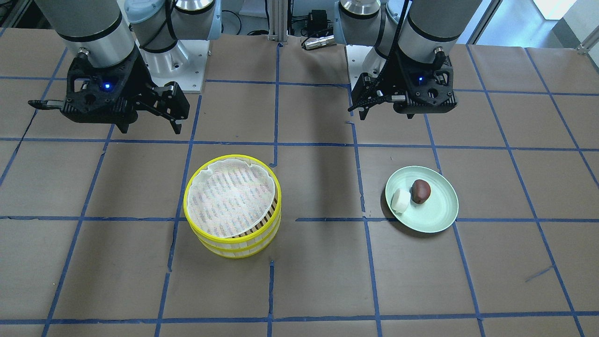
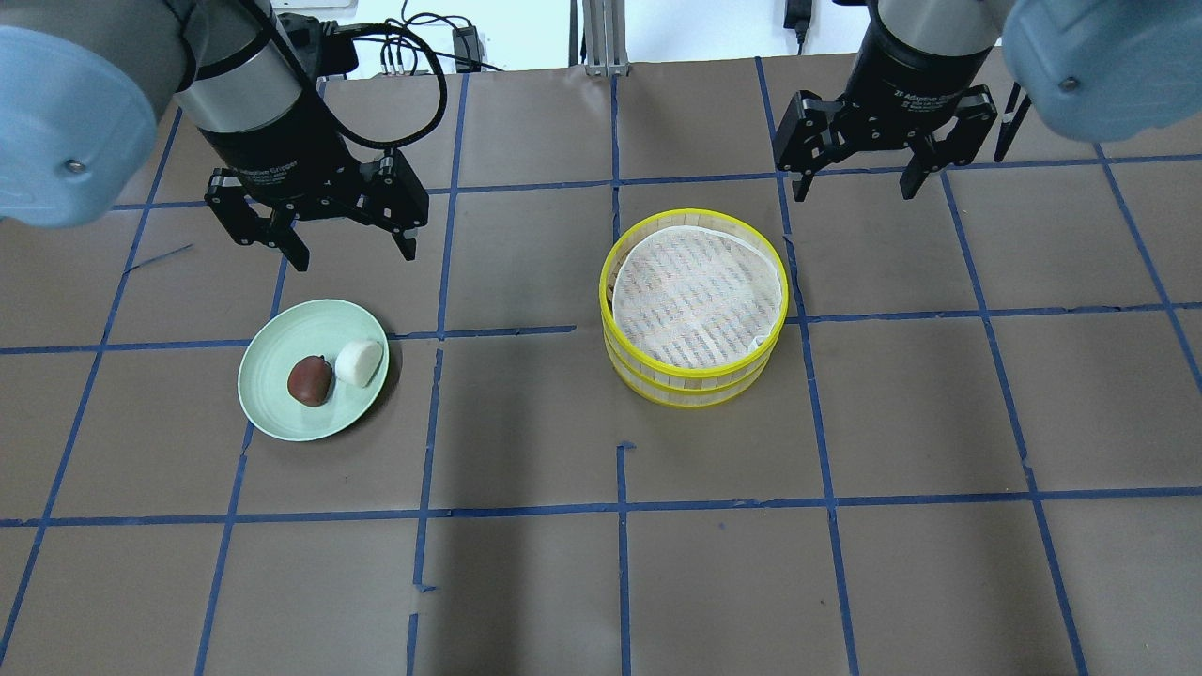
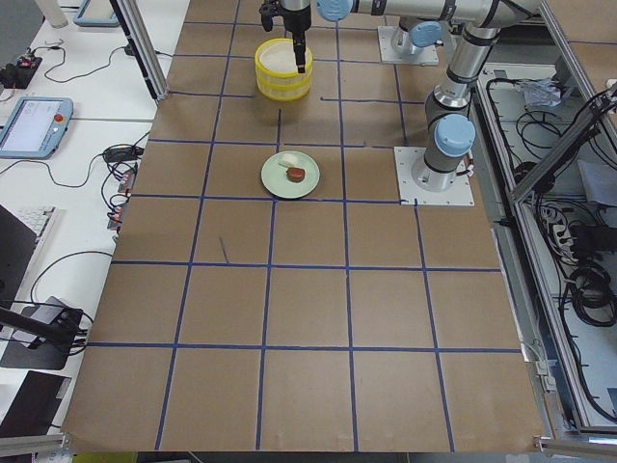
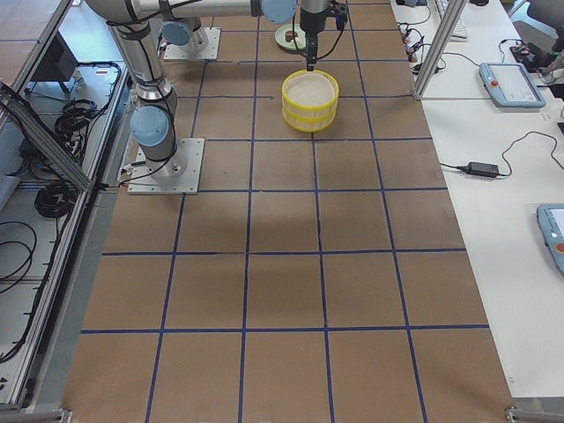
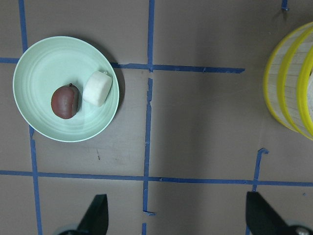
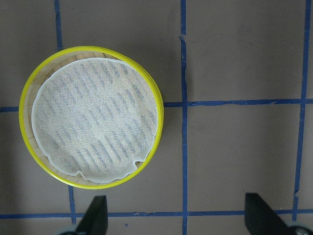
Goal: Place buns in different layers of steamer
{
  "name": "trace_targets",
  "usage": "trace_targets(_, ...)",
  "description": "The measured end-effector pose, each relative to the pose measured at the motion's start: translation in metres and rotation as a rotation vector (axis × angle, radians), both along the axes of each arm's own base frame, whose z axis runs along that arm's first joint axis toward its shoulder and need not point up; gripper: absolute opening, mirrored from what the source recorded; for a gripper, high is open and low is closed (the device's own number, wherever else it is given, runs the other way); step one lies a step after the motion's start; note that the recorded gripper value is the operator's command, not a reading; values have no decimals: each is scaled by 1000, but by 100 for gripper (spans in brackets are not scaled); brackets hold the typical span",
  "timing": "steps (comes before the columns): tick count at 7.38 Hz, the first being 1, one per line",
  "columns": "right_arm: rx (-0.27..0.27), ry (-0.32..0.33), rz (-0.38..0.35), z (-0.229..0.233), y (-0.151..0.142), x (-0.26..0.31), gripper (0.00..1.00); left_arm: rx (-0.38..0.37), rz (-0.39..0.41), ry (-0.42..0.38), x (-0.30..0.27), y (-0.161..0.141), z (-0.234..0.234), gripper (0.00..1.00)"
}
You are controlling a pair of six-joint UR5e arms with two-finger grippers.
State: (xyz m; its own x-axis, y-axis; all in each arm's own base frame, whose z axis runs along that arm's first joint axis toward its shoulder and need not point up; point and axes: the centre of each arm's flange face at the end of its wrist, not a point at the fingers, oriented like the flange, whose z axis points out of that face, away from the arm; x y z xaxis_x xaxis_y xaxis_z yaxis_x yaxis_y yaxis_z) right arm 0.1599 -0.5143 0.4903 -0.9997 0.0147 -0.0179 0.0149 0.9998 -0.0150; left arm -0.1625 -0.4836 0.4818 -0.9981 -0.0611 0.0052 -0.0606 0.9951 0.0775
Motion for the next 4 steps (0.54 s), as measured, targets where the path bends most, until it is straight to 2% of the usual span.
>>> trace_targets(4, -7, 3, -3, -6, -1, 0, 100, 1, 4, -2, 0, 0, -2, 100)
